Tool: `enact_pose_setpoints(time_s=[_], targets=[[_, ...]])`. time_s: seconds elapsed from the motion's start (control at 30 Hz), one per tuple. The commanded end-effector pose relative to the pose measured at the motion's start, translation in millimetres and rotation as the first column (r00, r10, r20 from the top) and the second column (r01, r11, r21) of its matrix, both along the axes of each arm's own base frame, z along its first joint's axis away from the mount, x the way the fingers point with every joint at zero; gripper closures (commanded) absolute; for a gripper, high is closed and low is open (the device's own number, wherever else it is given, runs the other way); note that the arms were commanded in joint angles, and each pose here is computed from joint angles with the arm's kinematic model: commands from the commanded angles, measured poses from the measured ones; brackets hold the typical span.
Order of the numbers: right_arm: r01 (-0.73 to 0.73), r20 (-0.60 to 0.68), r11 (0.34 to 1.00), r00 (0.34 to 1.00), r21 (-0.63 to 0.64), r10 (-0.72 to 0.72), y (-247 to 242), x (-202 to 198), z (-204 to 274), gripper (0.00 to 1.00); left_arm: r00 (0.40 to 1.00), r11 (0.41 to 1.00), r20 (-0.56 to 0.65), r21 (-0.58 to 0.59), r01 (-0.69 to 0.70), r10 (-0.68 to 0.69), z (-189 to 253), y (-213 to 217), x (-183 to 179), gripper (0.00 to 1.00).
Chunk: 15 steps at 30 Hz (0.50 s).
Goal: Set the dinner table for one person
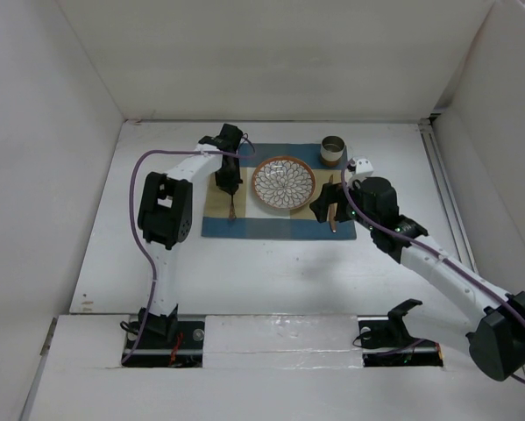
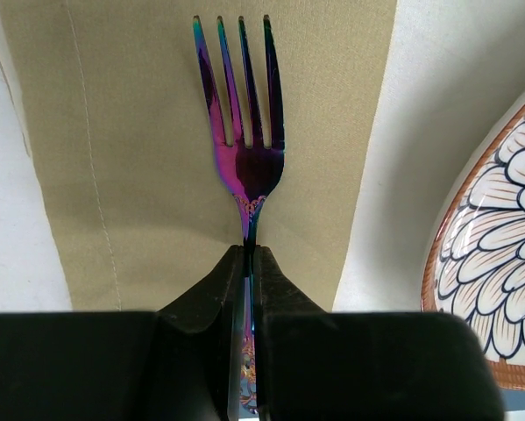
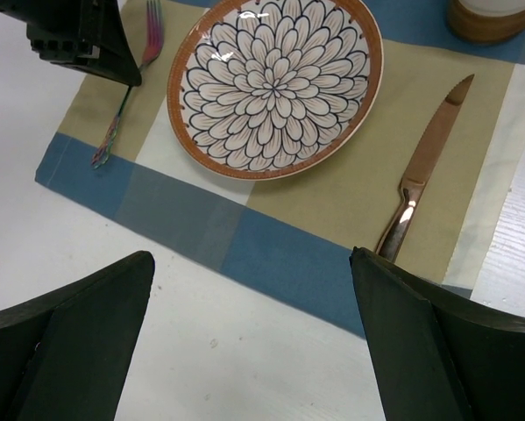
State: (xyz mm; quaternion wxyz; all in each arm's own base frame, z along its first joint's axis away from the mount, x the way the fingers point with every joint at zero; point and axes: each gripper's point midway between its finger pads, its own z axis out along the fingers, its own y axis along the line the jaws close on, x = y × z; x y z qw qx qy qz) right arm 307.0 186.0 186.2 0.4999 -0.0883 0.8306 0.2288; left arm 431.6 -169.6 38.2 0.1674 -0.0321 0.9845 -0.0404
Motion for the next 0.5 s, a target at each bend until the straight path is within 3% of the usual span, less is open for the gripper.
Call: enact_pose_setpoints(time_s=[0.0,0.3,0.47], targets=[[-0.009,0.038,1.0,0.999,0.019,0.008,2,5,10,0.0,1.0,1.0,0.007,-0.014,-0.007,0.007,5,-2,-1,1.0],[-0.009,0.046,1.0,0.999,0.023,0.008,2,4,13,0.0,1.0,1.0,-0.029,-0.024,0.0,-0.001,-3,-2,-11,0.98],[-0.009,0.046,1.0,0.999,0.023,0.008,2,4,13,0.0,0.999,1.0,-0.039,-0.023,-0.009,0.008,-6,-2,-14,0.8]])
